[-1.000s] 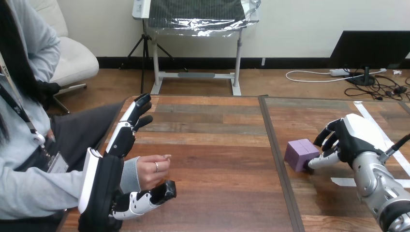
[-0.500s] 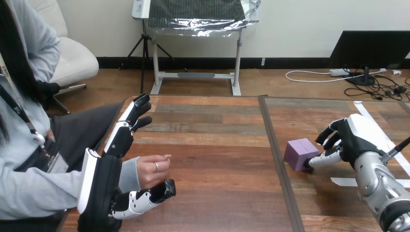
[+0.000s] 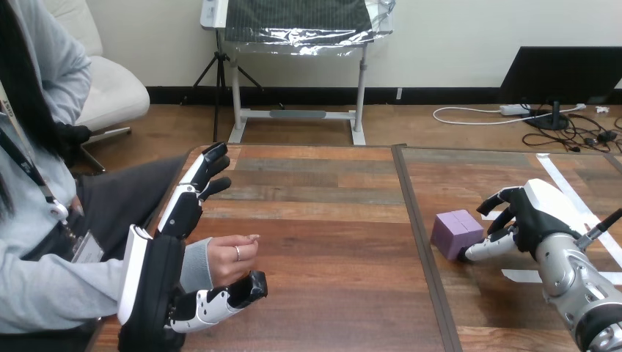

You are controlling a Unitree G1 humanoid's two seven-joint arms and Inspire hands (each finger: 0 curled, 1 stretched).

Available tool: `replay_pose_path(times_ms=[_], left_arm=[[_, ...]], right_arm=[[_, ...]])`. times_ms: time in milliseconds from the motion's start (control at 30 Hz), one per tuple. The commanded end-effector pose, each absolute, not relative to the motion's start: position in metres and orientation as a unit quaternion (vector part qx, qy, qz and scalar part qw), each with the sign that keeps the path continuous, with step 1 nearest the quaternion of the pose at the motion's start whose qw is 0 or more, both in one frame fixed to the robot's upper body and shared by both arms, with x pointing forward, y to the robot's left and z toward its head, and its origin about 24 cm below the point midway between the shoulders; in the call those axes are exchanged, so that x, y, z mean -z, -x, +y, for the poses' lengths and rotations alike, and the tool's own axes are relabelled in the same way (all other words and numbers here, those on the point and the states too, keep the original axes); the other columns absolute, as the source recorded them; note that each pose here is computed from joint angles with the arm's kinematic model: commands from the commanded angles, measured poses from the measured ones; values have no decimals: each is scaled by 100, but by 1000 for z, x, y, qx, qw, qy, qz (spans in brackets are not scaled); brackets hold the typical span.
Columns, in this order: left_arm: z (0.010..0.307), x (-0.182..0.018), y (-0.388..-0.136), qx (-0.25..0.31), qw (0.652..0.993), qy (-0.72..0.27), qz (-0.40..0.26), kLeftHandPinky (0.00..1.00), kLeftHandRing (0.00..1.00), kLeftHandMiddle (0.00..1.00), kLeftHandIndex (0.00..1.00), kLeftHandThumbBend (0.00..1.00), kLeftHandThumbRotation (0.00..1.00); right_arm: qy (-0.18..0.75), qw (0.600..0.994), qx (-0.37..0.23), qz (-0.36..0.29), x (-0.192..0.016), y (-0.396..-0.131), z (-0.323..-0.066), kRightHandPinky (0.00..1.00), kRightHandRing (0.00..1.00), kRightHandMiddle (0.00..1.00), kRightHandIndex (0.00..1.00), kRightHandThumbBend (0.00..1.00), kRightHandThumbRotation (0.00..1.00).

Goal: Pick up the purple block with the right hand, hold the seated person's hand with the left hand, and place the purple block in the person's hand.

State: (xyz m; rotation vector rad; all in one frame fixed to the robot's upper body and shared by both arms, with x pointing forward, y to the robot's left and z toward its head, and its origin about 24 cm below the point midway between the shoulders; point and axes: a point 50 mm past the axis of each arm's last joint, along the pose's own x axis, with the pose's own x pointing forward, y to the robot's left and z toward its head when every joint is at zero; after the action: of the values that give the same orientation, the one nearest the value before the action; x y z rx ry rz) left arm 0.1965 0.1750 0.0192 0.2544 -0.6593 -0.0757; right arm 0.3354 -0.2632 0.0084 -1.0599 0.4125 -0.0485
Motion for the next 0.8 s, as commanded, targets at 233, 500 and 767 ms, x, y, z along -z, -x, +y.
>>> replay_pose_path(times_ms=[233, 500, 767], left_arm=[[174, -32, -208, 37, 926, -121, -356, 81, 89, 92, 89, 100, 72], [175, -33, -208, 41, 926, -120, -357, 82, 90, 92, 90, 100, 70], [176, -34, -208, 36, 924, -124, -360, 82, 90, 92, 90, 100, 71]], right_arm=[[466, 869, 18, 163, -29, -355, -246, 25, 30, 39, 78, 99, 14], [463, 872, 8, 162, -31, -358, -241, 25, 30, 39, 81, 99, 16], [476, 865, -1, 161, -32, -360, -238, 44, 52, 58, 83, 99, 19]])
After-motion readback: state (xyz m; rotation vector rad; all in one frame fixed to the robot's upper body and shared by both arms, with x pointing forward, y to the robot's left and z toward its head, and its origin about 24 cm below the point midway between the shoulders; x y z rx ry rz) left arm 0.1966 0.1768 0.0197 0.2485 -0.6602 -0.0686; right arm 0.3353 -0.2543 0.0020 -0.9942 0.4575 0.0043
